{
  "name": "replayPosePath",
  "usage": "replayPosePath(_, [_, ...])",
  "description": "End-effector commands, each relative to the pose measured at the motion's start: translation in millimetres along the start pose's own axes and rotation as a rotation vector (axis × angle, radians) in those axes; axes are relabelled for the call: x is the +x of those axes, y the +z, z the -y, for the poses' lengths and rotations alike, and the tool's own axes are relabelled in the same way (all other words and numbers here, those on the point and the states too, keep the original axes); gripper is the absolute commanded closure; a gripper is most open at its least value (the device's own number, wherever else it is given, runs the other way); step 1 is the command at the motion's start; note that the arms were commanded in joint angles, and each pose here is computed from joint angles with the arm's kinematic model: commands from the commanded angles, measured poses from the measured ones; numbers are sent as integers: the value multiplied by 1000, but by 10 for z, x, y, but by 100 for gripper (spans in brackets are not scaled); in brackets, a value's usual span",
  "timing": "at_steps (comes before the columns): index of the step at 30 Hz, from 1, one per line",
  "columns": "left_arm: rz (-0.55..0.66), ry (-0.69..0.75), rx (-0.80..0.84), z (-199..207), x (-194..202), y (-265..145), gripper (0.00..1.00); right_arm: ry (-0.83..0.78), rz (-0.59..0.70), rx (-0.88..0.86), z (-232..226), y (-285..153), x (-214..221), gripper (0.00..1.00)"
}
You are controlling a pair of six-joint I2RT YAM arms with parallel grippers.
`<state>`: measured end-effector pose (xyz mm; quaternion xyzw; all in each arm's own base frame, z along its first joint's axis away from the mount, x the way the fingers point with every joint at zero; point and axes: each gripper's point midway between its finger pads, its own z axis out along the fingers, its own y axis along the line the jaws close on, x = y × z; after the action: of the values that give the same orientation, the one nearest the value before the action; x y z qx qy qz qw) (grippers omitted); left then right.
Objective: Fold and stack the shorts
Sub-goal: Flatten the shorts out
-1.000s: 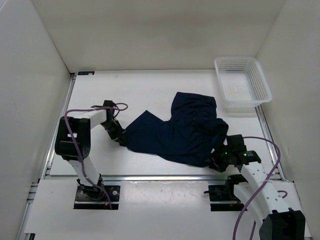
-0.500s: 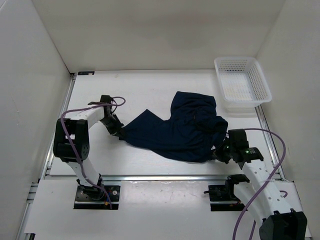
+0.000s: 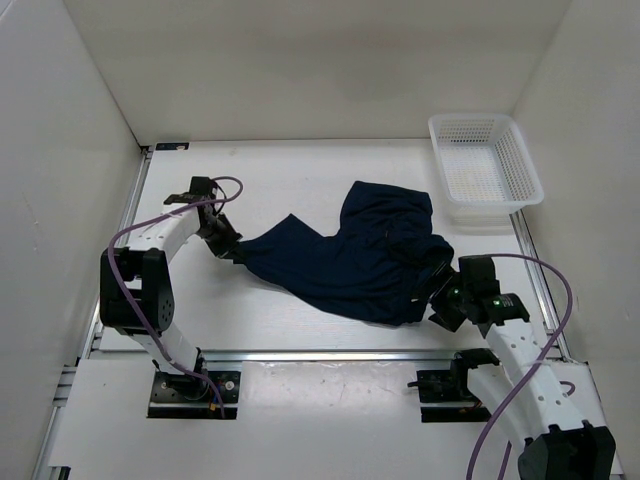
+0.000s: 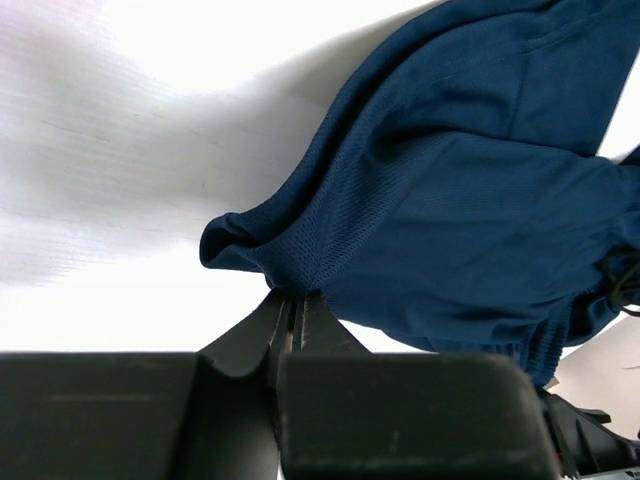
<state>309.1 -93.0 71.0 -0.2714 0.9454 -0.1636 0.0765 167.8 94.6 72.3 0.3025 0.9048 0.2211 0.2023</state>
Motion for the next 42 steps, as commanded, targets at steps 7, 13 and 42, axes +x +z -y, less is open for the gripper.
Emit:
replayPosePath(7, [73,33,70,267,-203,-274,90,4,-76,-58,-220,242,-9,19])
replayPosePath(13, [84,37,80,328,-262,-321,90,19,-109,-68,-262,299,16,37])
replayPosePath(42, [74,43,75,345,-223,-336,90,18,-157,-36,-353,434,87,87])
